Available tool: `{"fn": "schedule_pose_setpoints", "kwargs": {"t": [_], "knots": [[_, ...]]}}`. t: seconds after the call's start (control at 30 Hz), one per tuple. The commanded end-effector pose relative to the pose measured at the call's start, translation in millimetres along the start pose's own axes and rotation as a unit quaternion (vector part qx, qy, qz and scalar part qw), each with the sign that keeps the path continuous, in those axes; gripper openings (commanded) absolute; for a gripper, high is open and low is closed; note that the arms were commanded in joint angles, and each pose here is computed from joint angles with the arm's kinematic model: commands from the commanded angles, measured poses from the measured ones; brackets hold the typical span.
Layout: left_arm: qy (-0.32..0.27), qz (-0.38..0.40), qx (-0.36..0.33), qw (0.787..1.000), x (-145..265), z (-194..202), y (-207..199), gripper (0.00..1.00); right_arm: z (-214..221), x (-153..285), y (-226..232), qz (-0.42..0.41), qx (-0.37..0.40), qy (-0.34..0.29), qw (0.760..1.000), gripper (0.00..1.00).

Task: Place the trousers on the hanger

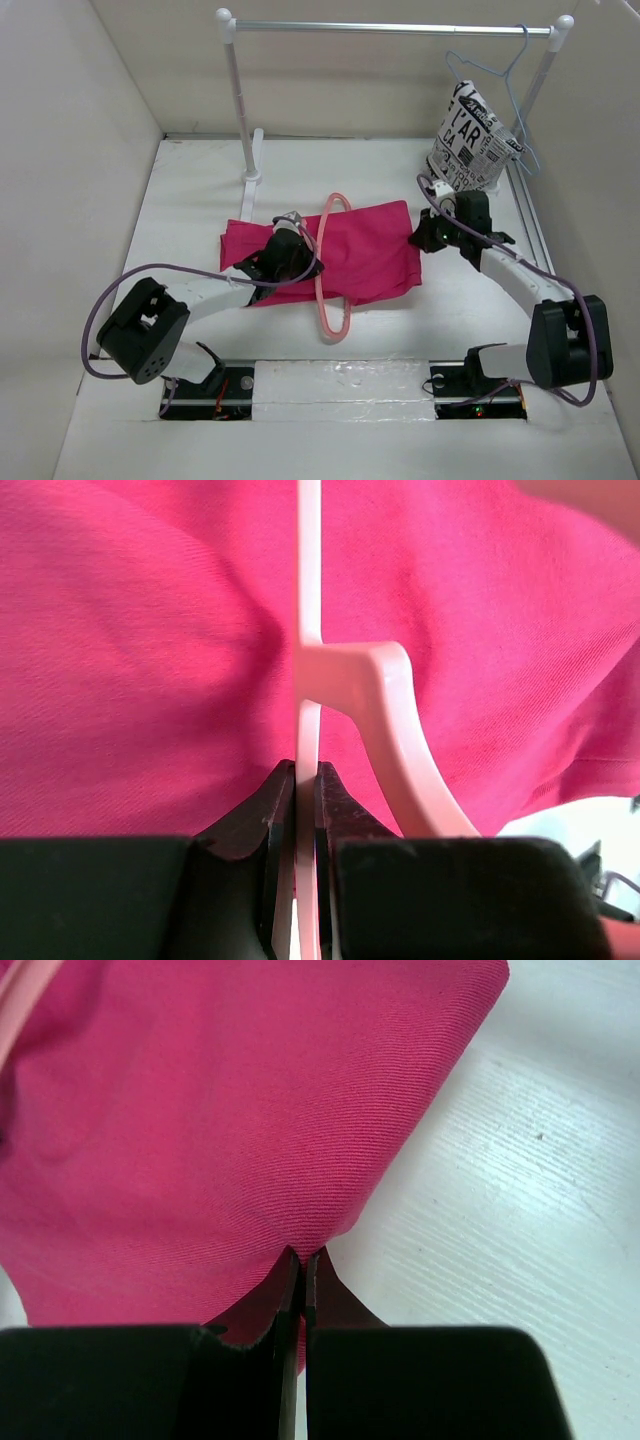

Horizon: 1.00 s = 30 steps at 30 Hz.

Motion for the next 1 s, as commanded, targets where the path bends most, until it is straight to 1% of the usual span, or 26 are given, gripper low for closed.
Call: {"fn": "schedule_pose_setpoints", "kwargs": {"t": [0.0, 0.17, 0.2, 0.23, 0.43, 0.5, 0.6, 0.73, 0.77, 0.83, 0.87, 0.93, 0.97], "knots": [[-0.008, -0.088, -0.047, 0.995, 10, -3, 23, 0.0, -13, 3, -15, 0.012, 0.022, -0.022, 0.999, 0.0], [-0.03, -0.088, -0.06, 0.994, 12, -16, 16, 0.0, -8, -3, -24, -0.001, 0.014, -0.015, 1.0, 0.0], [-0.033, -0.095, -0.062, 0.993, 13, -18, 15, 0.0, -4, -6, -28, 0.0, 0.007, -0.006, 1.0, 0.0], [-0.038, -0.119, -0.063, 0.99, 14, -21, 18, 0.0, -3, -6, -30, 0.008, 0.009, -0.005, 1.0, 0.0], [-0.063, -0.152, -0.071, 0.984, 16, -37, 16, 0.0, 3, -2, -40, 0.018, -0.001, -0.006, 1.0, 0.0], [-0.062, -0.152, -0.068, 0.984, 16, -36, 16, 0.0, 4, 2, -37, 0.017, -0.002, -0.01, 1.0, 0.0], [-0.061, -0.131, -0.062, 0.988, 16, -34, 13, 0.0, 5, 8, -34, 0.023, 0.0, -0.016, 1.0, 0.0], [-0.068, -0.097, -0.05, 0.992, 18, -39, 2, 0.0, 24, -5, -34, 0.006, -0.007, 0.022, 1.0, 0.0], [-0.071, -0.09, -0.048, 0.992, 19, -42, -2, 0.0, 29, -11, -33, 0.001, -0.009, 0.034, 0.999, 0.03], [-0.073, -0.08, -0.045, 0.993, 22, -48, -9, 0.0, 31, -13, -32, 0.006, -0.009, 0.039, 0.999, 0.15], [-0.081, -0.072, -0.049, 0.993, 24, -53, -17, 0.0, 29, -13, -29, 0.007, -0.008, 0.039, 0.999, 0.29], [-0.092, -0.076, -0.062, 0.991, 32, -58, -29, 0.0, 22, -7, -24, 0.012, -0.003, 0.032, 0.999, 0.45], [-0.099, -0.065, -0.071, 0.99, 38, -63, -44, 0.0, 11, -6, -16, 0.007, 0.009, 0.025, 1.0, 0.56]]}}
Point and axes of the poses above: each gripper's point midway between its finger pads, its own x axis back along the fingers, its own y axis along the line the jaws close on, z = x × y, the point moved 8 cm from there along x, back along the fingers, and after that the axes turned 6 degrees about -x, right-handed, at the moved point
